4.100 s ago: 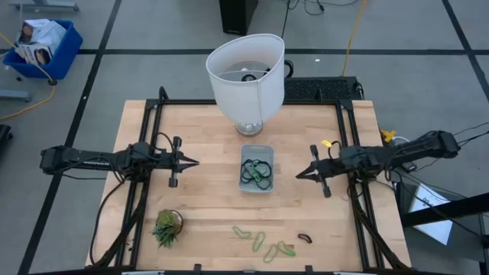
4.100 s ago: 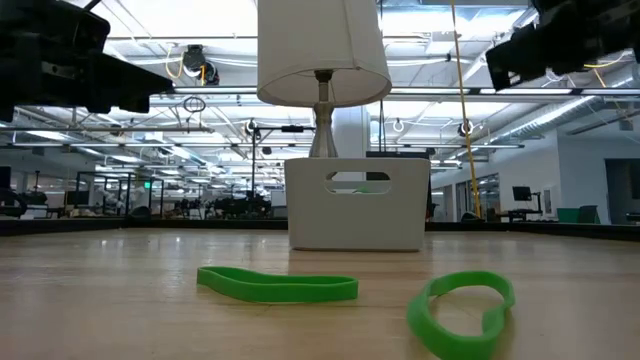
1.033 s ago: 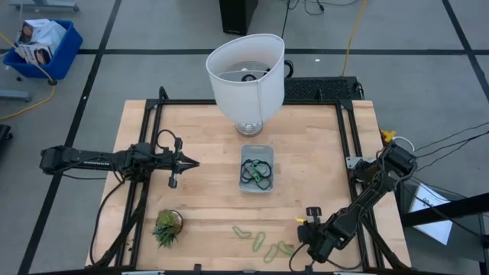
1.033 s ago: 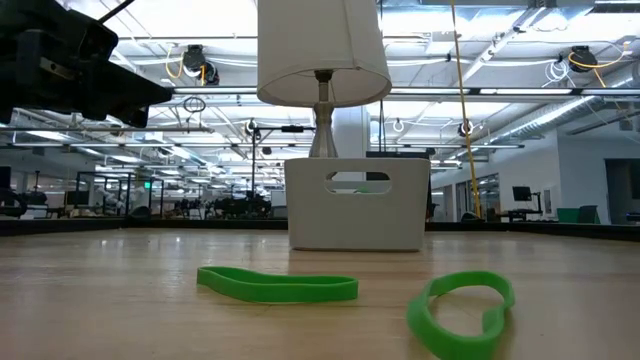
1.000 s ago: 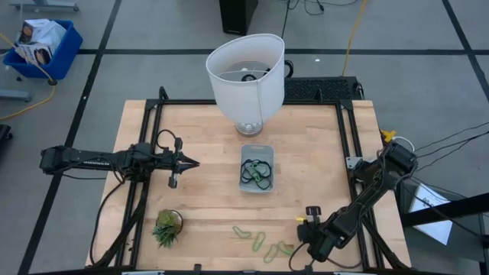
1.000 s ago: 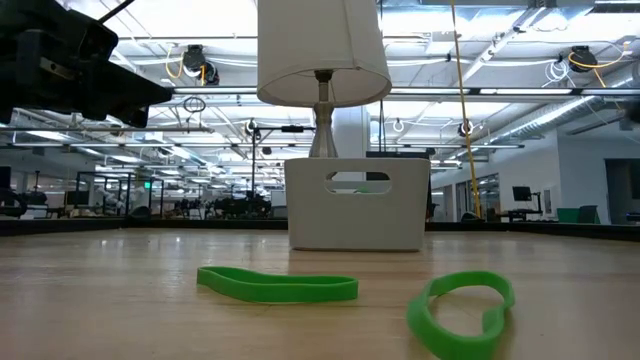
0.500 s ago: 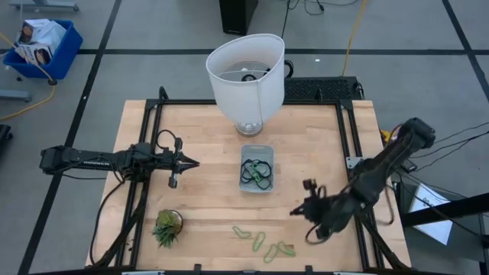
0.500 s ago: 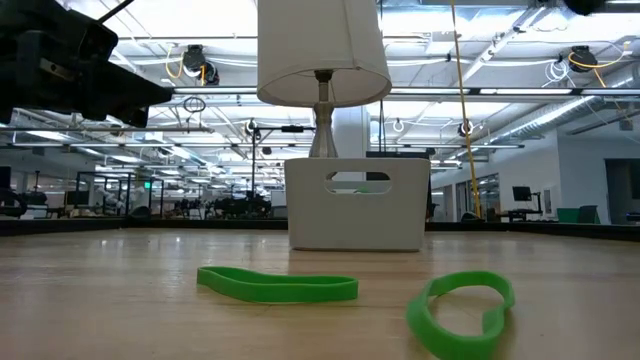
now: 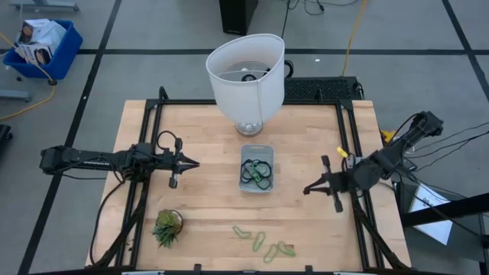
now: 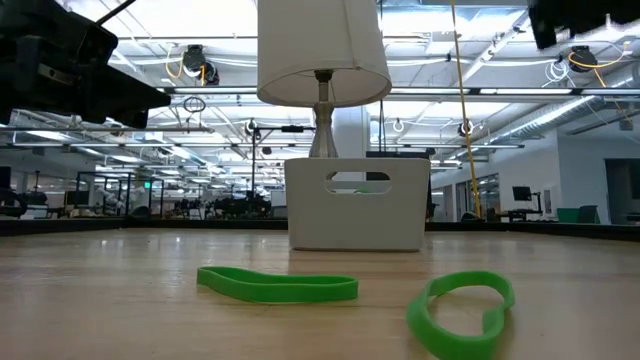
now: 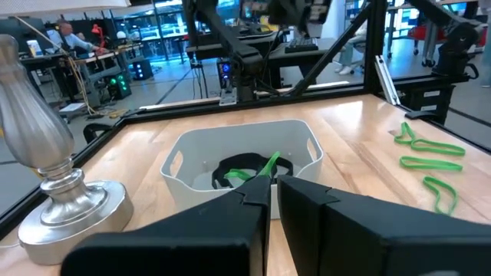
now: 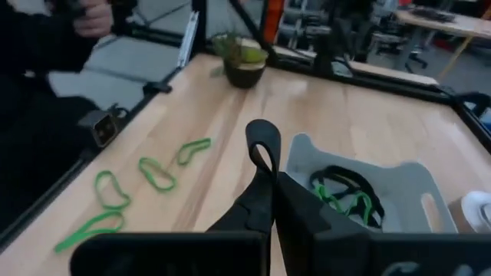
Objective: Pick and place rubber bands into bin
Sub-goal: Put the black rubber band into the gray bin
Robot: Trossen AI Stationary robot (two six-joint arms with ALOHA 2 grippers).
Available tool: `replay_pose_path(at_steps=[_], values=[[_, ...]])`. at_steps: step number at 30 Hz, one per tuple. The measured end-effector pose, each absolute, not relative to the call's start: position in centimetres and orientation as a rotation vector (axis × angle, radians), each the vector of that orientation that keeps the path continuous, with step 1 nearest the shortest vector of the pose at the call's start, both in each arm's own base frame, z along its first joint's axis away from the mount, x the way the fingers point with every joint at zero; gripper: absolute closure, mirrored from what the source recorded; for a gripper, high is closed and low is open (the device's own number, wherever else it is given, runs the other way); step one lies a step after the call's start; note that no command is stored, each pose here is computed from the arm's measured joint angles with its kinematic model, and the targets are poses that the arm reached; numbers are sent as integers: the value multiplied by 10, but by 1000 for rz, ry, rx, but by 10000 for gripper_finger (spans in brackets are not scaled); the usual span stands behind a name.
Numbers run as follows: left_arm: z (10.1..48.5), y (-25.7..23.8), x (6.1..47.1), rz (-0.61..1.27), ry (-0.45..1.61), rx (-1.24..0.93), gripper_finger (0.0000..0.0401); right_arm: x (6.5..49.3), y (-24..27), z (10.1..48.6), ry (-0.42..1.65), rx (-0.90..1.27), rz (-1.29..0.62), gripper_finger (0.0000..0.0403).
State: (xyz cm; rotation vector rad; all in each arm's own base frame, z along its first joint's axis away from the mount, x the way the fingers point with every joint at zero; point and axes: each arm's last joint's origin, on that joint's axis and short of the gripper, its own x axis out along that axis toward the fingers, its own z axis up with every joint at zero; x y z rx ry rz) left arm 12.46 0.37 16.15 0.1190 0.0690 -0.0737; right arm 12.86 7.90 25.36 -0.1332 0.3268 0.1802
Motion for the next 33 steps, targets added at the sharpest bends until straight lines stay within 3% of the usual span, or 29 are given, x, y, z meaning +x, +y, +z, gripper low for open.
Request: replay_pose_path(at_steps=[10,16,26,29,33], values=[[162,4,125,-74,68,125,366,108,54,199,90,-79,229,403],[162,4,125,-49,69,131,366,107,43,176,85,-93,148,403],[162,4,125,-48,69,147,366,111,29,163,88,-79,26,403],[162,4,125,-48,69,149,366,112,28,171,-8,-73,16,403],[162,4,125,-47,69,157,366,112,28,168,20,-61,55,403]])
